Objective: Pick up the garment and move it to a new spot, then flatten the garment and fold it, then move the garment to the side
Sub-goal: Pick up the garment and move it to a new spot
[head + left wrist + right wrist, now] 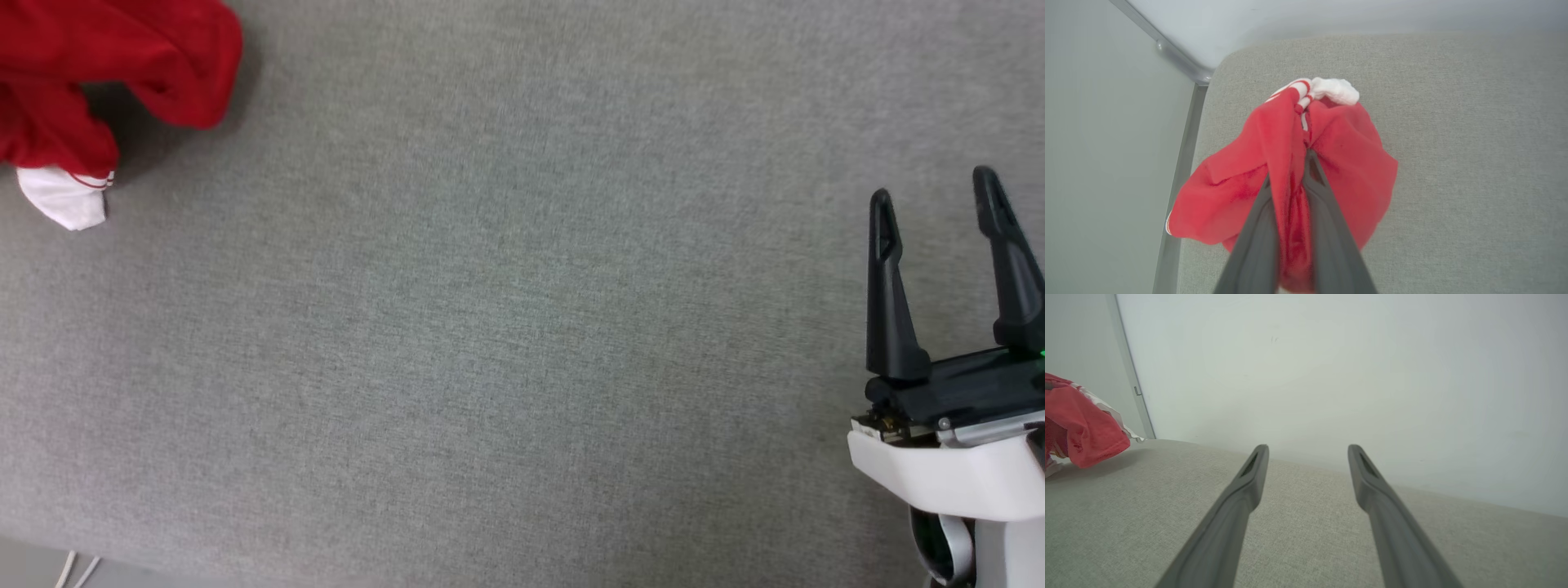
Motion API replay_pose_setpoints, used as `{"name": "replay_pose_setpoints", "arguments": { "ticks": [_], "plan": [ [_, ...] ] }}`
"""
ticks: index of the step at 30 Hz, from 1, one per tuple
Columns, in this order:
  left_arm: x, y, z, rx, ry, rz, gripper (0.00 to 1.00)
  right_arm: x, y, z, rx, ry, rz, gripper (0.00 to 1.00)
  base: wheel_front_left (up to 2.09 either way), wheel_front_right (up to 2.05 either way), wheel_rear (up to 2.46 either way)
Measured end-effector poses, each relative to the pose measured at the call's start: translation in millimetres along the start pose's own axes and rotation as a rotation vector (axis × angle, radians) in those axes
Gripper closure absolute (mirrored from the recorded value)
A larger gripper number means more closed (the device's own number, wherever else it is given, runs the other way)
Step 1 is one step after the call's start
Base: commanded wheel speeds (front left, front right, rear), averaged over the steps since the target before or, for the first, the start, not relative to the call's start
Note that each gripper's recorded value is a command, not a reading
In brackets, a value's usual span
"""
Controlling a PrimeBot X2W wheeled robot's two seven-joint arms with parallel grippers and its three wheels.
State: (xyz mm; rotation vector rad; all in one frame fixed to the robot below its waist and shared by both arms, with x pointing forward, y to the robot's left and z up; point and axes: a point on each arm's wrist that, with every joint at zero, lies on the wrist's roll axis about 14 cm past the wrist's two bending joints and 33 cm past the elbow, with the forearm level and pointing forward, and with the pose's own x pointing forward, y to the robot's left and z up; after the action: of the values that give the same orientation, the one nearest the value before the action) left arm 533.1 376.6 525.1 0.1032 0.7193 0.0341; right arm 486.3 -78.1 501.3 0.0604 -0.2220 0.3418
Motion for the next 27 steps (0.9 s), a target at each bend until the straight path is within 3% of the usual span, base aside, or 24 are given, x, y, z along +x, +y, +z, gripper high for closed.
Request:
{"name": "replay_pose_setpoints", "arguments": {
  "ticks": [6,13,27],
  "plan": [
    [-37,-41,58,0.171,-0.145,-0.072,1.00,-12,-6,27,0.004,-0.029,-0.029,0.00,0.00,0.00,0.00],
    [-69,-121,107,0.351,-0.281,-0.219,1.00,-34,-24,54,-0.009,-0.054,-0.091,0.00,0.00,0.00,0.00],
    [-101,-288,125,0.623,-0.422,-0.560,1.00,-98,-76,88,-0.076,-0.058,-0.289,0.00,0.00,0.00,0.00]
  ]
}}
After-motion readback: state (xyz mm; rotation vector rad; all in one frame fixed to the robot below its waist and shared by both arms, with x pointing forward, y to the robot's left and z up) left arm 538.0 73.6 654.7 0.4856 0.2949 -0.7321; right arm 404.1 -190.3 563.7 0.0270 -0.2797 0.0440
